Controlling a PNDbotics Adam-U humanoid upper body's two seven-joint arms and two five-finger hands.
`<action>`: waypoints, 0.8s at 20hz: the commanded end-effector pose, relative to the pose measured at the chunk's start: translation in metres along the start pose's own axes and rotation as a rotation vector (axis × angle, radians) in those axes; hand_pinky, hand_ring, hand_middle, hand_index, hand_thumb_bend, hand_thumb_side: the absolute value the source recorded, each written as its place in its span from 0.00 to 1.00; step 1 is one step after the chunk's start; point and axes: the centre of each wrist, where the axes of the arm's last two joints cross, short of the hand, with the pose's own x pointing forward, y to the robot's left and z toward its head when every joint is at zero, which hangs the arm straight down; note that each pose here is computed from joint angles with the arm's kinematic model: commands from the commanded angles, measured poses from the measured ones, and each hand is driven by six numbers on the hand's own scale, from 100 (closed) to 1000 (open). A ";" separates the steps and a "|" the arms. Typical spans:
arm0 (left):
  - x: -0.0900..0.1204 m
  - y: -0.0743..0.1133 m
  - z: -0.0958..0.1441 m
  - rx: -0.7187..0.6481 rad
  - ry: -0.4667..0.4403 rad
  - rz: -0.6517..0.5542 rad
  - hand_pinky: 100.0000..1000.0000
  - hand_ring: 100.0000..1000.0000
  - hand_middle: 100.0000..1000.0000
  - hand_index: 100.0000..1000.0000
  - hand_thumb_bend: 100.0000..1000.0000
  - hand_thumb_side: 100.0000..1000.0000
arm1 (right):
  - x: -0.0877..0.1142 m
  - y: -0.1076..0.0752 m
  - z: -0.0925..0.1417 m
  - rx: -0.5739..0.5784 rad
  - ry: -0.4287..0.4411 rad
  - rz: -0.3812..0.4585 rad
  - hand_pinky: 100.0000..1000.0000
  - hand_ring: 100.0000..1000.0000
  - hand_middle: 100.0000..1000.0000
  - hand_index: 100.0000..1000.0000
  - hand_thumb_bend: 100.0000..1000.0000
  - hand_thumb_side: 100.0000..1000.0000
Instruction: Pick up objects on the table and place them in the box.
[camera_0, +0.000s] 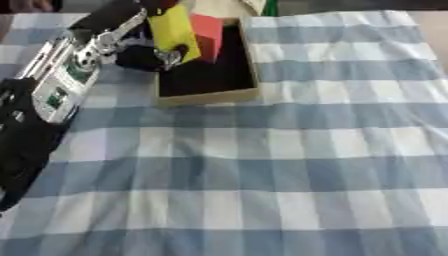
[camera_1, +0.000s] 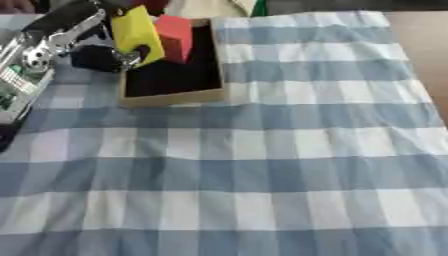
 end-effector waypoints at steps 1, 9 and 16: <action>-0.001 0.009 -0.004 0.038 0.012 -0.010 0.57 0.57 0.53 0.76 0.00 0.59 | 0.007 -0.005 -0.005 -0.014 -0.032 -0.003 0.79 0.82 0.57 0.78 0.13 0.74; -0.011 -0.010 -0.006 -0.037 0.080 -0.069 0.63 0.64 0.59 0.81 0.22 0.65 | 0.006 -0.005 -0.004 -0.020 -0.025 -0.008 0.79 0.81 0.56 0.78 0.13 0.74; -0.011 -0.015 -0.005 -0.098 0.097 -0.114 0.68 0.69 0.64 0.84 0.43 0.69 | 0.005 -0.005 -0.003 -0.022 -0.015 -0.008 0.79 0.81 0.56 0.78 0.13 0.74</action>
